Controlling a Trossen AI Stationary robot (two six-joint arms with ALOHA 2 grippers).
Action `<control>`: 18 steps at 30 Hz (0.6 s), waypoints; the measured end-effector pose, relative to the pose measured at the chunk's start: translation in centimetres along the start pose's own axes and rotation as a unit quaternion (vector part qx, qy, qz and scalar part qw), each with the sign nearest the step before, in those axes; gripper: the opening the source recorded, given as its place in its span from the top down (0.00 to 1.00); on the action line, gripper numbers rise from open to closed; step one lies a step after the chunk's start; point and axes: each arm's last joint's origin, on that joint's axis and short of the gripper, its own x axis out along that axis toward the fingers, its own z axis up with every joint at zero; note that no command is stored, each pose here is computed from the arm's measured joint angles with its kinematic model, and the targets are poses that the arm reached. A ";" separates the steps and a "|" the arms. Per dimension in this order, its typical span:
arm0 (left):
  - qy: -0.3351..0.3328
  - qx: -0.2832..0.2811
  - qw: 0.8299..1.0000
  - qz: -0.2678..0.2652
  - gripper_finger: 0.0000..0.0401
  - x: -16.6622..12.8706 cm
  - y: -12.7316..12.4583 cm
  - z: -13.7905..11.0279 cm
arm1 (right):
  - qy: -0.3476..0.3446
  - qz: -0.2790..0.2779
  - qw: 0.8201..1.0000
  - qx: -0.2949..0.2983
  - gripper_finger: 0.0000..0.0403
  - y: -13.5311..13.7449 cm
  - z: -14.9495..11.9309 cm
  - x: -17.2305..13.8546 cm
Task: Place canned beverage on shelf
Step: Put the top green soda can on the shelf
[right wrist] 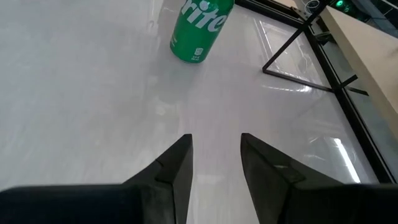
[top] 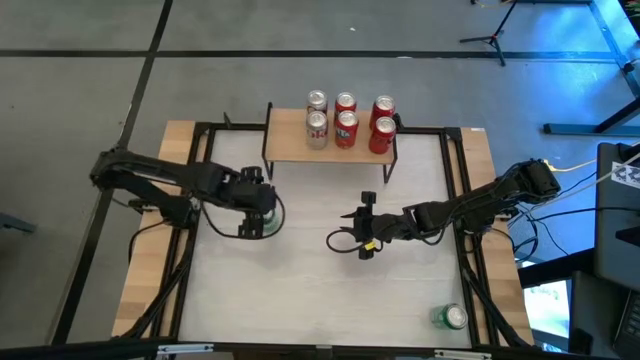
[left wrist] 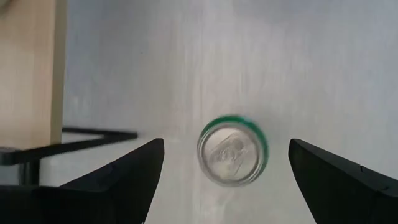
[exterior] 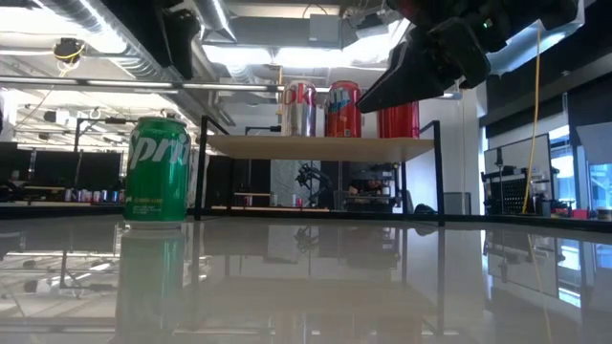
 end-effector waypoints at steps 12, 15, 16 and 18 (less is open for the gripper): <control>-0.007 -0.036 0.999 -0.011 0.17 0.7 -1.1 -1.5 | -0.009 -0.001 1.000 0.003 0.67 0.0 0.2 0.0; -0.001 -0.031 0.999 -0.011 0.18 2.0 -1.5 -2.1 | -0.008 -0.001 1.000 0.003 0.67 0.0 0.2 0.0; -0.001 -0.031 0.999 -0.013 0.18 2.4 -1.6 -2.2 | -0.008 -0.001 1.000 0.002 0.67 0.0 0.2 0.0; -0.005 -0.031 0.999 -0.015 0.19 3.2 -1.8 -2.4 | -0.007 -0.001 1.000 0.002 0.67 0.0 0.1 0.0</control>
